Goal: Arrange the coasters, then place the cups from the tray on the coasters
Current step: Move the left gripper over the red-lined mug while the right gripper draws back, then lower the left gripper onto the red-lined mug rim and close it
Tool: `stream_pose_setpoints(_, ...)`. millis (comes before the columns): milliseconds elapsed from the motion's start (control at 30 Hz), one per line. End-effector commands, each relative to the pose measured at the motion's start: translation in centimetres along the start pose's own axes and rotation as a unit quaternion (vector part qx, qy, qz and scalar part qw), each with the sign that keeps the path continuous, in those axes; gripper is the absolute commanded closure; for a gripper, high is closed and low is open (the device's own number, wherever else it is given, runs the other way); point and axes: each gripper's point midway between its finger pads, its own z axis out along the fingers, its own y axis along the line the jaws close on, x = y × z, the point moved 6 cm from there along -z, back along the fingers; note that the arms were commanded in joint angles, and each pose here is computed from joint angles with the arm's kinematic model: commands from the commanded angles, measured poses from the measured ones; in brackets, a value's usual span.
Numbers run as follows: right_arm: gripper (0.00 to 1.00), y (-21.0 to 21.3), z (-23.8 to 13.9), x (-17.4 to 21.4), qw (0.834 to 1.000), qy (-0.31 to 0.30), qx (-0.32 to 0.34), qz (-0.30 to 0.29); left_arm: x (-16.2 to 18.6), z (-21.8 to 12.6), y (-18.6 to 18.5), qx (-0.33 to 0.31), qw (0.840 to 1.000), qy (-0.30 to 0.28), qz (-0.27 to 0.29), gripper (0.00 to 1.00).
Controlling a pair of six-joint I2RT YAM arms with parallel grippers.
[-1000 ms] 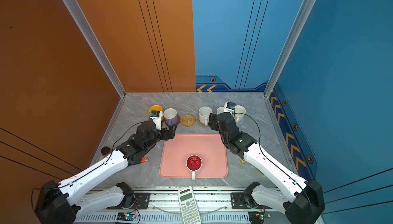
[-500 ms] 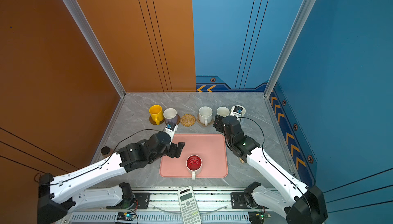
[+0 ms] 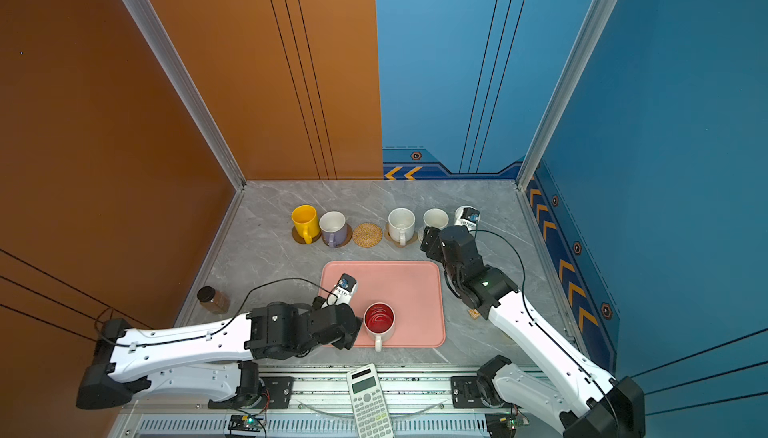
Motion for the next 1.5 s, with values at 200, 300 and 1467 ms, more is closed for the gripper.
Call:
stream_pose_setpoints(200, 0.20, -2.8, -1.6, 0.9, 0.999, -0.018, 0.030, 0.020, 0.1, 0.3, -1.7, -0.020, 0.999, 0.010, -0.032, 0.18)
stream_pose_setpoints(300, 0.20, -3.4, -2.1, 1.0, 0.999, -0.029, 0.033, 0.022, 0.4, 0.6, -1.8, -0.023, 0.998, 0.019, -0.057, 0.18)
stream_pose_setpoints(1467, 0.19, -4.9, -0.6, 1.7, 0.998, -0.007, 0.046, 0.031, 3.9, 5.0, -8.5, -0.041, 0.990, 0.120, -0.066, 0.18)
